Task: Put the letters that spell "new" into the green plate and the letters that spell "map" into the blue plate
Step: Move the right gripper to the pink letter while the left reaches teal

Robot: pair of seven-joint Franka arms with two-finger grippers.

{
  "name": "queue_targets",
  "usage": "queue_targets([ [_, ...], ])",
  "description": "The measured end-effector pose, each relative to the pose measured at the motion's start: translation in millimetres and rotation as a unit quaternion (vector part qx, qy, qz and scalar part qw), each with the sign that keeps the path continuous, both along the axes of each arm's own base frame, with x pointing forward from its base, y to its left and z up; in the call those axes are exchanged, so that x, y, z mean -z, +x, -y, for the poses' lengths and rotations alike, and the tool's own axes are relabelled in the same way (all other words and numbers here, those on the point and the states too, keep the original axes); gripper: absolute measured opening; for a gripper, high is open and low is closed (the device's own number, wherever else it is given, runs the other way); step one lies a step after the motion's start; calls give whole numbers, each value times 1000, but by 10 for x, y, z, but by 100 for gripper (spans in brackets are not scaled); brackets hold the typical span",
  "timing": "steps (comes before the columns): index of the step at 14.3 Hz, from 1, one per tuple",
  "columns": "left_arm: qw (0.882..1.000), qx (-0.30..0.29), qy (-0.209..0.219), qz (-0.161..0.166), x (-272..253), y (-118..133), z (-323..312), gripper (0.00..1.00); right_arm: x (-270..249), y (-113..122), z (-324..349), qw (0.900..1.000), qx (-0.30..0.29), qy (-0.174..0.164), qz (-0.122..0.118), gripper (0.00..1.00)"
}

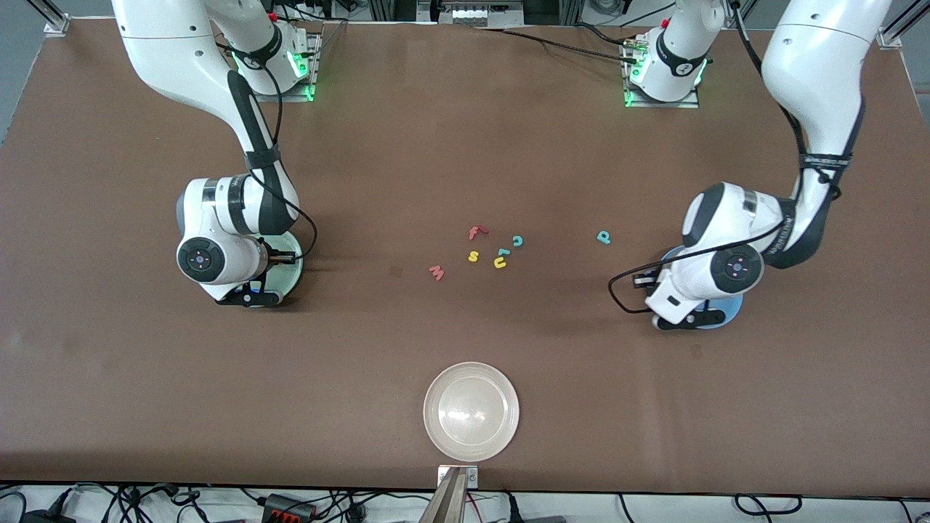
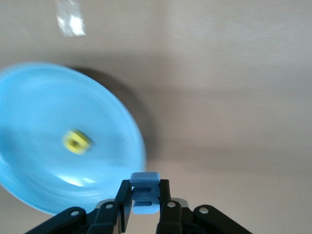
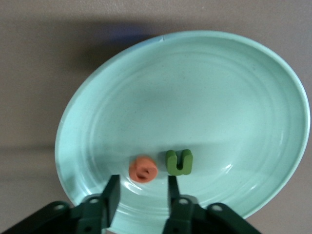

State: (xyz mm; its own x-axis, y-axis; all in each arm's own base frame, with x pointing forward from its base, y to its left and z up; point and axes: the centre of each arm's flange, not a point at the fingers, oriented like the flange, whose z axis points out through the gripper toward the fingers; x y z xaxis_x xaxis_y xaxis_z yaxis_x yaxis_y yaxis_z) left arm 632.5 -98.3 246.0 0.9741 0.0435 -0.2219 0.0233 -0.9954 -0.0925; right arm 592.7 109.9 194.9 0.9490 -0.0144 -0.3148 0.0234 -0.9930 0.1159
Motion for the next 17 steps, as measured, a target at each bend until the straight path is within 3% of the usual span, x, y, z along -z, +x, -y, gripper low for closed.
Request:
queue_targets([
  [3,998,59,4,-4,161,39,-316,27,-274,158,-124,1000,-12,10,21,81],
  [5,997,77,7,-8,356,18,-338,27,-528,265,-384,997,-58,32,34,100],
  [7,996,83,6,-12,460,-4,-303,30,-674,290,-781,991,-111,57,45,100],
  [11,996,90,4,-11,427,-1,-226,66,-744,217,-1584,978,-177,93,55,100],
  [13,994,102,4,-29,300,-53,-65,83,-658,125,-2009,970,-209,110,59,100],
  [15,991,125,4,-51,87,-167,239,100,-528,26,-2406,961,-239,118,68,94],
  [17,985,161,-8,-64,-38,-339,663,100,-401,-47,-2685,956,-259,119,72,73],
])
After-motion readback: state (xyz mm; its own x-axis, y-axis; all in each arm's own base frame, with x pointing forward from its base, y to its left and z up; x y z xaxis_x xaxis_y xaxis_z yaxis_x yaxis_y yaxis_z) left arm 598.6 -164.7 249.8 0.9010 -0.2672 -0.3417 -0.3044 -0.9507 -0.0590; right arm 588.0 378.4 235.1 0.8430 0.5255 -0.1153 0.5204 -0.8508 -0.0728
